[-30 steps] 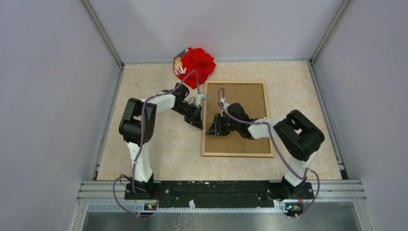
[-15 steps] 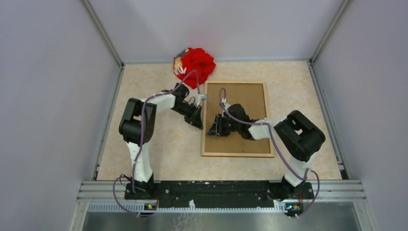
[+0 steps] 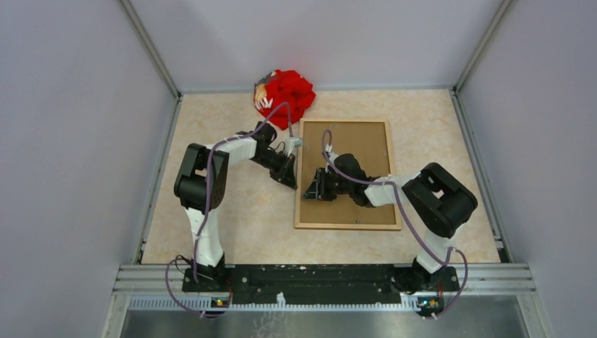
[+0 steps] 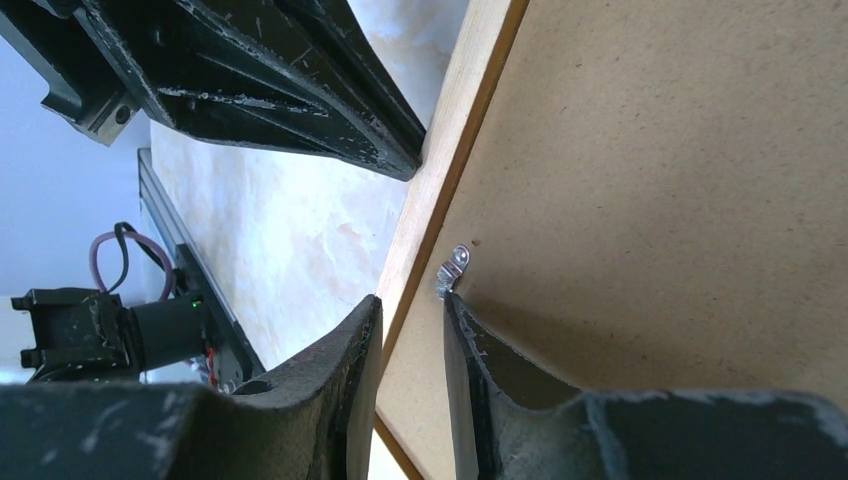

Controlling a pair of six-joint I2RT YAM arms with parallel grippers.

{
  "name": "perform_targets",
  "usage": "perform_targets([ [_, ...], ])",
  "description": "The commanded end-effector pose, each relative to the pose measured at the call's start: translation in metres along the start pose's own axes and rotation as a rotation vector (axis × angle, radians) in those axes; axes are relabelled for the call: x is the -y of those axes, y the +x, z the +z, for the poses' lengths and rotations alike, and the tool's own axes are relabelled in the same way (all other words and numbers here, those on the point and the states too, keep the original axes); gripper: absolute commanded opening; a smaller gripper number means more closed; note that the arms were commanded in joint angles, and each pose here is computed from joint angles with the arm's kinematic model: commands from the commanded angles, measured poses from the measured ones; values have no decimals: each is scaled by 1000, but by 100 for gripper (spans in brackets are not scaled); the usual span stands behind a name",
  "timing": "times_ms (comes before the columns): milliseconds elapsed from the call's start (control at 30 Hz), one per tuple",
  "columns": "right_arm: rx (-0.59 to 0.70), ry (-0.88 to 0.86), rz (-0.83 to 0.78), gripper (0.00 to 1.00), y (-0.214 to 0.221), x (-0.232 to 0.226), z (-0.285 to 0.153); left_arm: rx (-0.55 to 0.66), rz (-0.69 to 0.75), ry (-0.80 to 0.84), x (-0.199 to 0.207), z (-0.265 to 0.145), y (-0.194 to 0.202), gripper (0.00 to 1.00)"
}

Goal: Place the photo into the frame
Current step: Install the photo frame at the center of the board.

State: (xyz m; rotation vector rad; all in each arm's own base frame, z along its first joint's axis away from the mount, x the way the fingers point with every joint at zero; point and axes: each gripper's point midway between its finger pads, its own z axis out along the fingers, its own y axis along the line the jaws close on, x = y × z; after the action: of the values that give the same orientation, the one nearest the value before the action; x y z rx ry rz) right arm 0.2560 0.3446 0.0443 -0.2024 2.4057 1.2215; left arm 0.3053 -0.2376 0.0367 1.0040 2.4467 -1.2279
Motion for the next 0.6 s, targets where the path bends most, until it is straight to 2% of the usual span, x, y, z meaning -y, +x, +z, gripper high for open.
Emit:
perform_targets([
  [0,17,-41,-21,30,-3,-13,8,16,73,-37,-2,-5,-8,13],
  [567,31,-41,-15,29,-11,-14,20,15,75,-34,-2,-5,-8,13],
])
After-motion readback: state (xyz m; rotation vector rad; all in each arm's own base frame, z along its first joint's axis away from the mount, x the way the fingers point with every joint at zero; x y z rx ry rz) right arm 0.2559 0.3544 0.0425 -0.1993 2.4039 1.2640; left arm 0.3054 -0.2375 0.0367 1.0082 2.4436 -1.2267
